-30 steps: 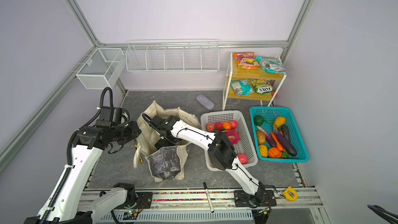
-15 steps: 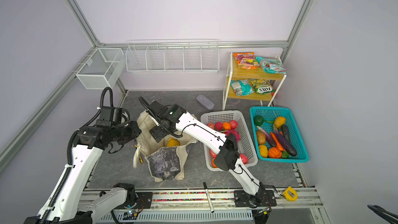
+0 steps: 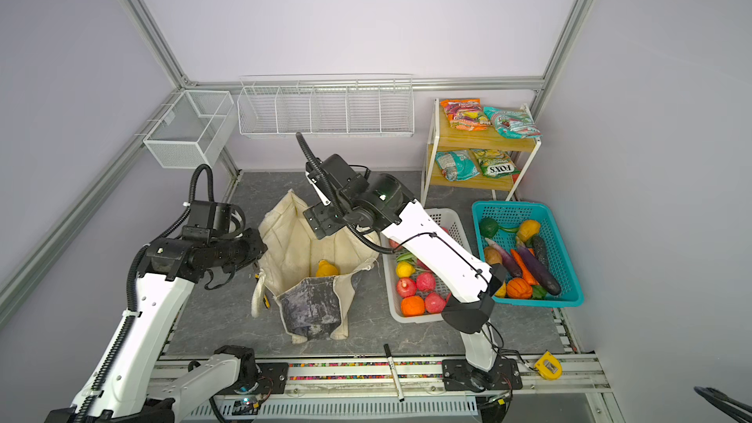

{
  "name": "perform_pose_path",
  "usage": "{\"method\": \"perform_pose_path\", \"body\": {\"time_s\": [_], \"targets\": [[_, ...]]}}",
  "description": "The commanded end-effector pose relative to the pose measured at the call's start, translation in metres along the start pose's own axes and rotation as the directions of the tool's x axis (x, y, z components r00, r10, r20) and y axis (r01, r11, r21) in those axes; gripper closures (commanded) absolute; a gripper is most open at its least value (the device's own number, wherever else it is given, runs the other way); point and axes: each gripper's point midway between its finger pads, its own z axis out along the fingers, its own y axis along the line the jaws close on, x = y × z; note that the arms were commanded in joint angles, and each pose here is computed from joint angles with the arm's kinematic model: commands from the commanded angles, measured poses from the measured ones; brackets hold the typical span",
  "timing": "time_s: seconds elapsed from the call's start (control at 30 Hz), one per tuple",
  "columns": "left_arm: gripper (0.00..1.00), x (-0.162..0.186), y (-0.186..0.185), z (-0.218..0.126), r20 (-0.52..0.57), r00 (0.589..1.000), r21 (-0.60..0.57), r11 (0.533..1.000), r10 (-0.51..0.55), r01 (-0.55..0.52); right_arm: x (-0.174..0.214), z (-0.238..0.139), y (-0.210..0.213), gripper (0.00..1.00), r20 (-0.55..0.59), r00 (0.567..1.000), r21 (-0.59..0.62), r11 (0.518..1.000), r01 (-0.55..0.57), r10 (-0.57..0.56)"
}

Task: Place the food into the grocery bag and tie it
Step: 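Raise the right gripper out of the bag and move it over the white basket, then lower the right gripper toward the pink dragon fruit in the basket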

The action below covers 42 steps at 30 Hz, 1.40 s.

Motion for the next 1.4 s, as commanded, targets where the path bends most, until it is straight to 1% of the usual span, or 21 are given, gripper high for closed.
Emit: {"method": "perform_pose_path", "body": {"time_s": [0.0, 0.1, 0.2, 0.27, 0.3, 0.37, 0.43, 0.53, 0.63, 0.67, 0.8, 0.9, 0.97, 1.07, 1.13, 1.2, 1.3, 1.37], "targets": [[1.00, -0.005, -0.004, -0.005, 0.025, 1.000, 0.010, 1.000, 0.009, -0.009, -0.009, -0.028, -0.044, 0.12, 0.098, 0.994, 0.152, 0.986, -0.069, 0.054], [1.00, -0.005, -0.004, -0.006, 0.026, 1.000, 0.010, 1.000, 0.008, -0.008, 0.000, -0.044, -0.082, 0.12, 0.144, 0.979, 0.241, 0.954, -0.179, 0.147], [1.00, -0.006, -0.004, -0.006, 0.028, 1.000, 0.009, 1.000, 0.006, -0.006, 0.027, -0.057, -0.128, 0.12, 0.177, 0.938, 0.328, 0.880, -0.343, 0.299], [1.00, -0.006, -0.004, -0.006, 0.028, 1.000, 0.009, 1.000, 0.008, -0.008, 0.053, -0.066, -0.155, 0.12, 0.200, 0.886, 0.358, 0.811, -0.463, 0.418], [1.00, -0.006, -0.004, -0.006, 0.028, 1.000, 0.008, 1.000, 0.008, -0.008, 0.066, -0.066, -0.164, 0.12, 0.198, 0.863, 0.362, 0.784, -0.504, 0.464], [1.00, -0.005, -0.003, -0.005, 0.026, 1.000, 0.007, 1.000, 0.008, -0.008, 0.095, -0.069, -0.183, 0.12, 0.210, 0.792, 0.370, 0.703, -0.607, 0.573], [1.00, -0.005, -0.003, -0.006, 0.026, 1.000, 0.009, 1.000, 0.007, -0.008, 0.119, -0.069, -0.193, 0.12, 0.218, 0.722, 0.357, 0.635, -0.685, 0.657], [1.00, -0.004, -0.003, -0.005, 0.023, 1.000, 0.008, 1.000, 0.009, -0.009, 0.160, -0.065, -0.204, 0.12, 0.217, 0.623, 0.370, 0.527, -0.765, 0.752], [1.00, -0.002, -0.002, -0.004, 0.019, 1.000, 0.006, 1.000, 0.008, -0.008, 0.195, -0.062, -0.209, 0.12, 0.200, 0.568, 0.411, 0.457, -0.788, 0.798], [1.00, -0.002, -0.001, -0.004, 0.017, 1.000, 0.005, 1.000, 0.009, -0.009, 0.205, -0.060, -0.209, 0.12, 0.186, 0.558, 0.424, 0.446, -0.788, 0.809], [1.00, 0.000, -0.001, -0.004, 0.013, 1.000, 0.006, 1.000, 0.009, -0.009, 0.233, -0.049, -0.206, 0.12, 0.112, 0.546, 0.470, 0.440, -0.765, 0.830], [1.00, 0.001, -0.001, -0.004, 0.013, 1.000, 0.006, 1.000, 0.009, -0.009, 0.248, -0.038, -0.201, 0.12, 0.053, 0.529, 0.489, 0.440, -0.754, 0.847], [1.00, 0.001, 0.000, -0.004, 0.011, 1.000, 0.005, 1.000, 0.009, -0.009, 0.256, -0.033, -0.199, 0.12, 0.031, 0.506, 0.495, 0.427, -0.757, 0.862], [1.00, 0.002, 0.000, -0.005, 0.012, 1.000, 0.005, 1.000, 0.009, -0.009, 0.264, -0.025, -0.197, 0.11, 0.037, 0.468, 0.497, 0.390, -0.775, 0.883], [1.00, 0.003, 0.001, -0.005, 0.011, 1.000, 0.004, 1.000, 0.009, -0.009, 0.267, -0.022, -0.197, 0.11, 0.057, 0.432, 0.491, 0.352, -0.797, 0.900], [1.00, 0.003, 0.001, -0.006, 0.013, 1.000, 0.005, 1.000, 0.009, -0.009, 0.270, -0.018, -0.197, 0.12, 0.081, 0.388, 0.480, 0.305, -0.822, 0.918], [1.00, 0.004, 0.001, -0.007, 0.013, 1.000, 0.006, 1.000, 0.008, -0.008, 0.273, -0.012, -0.197, 0.12, 0.129, 0.299, 0.465, 0.209, -0.860, 0.945], [1.00, 0.004, 0.001, -0.007, 0.014, 1.000, 0.009, 1.000, 0.006, -0.006, 0.275, -0.009, -0.198, 0.12, 0.166, 0.231, 0.454, 0.134, -0.881, 0.959]]}}
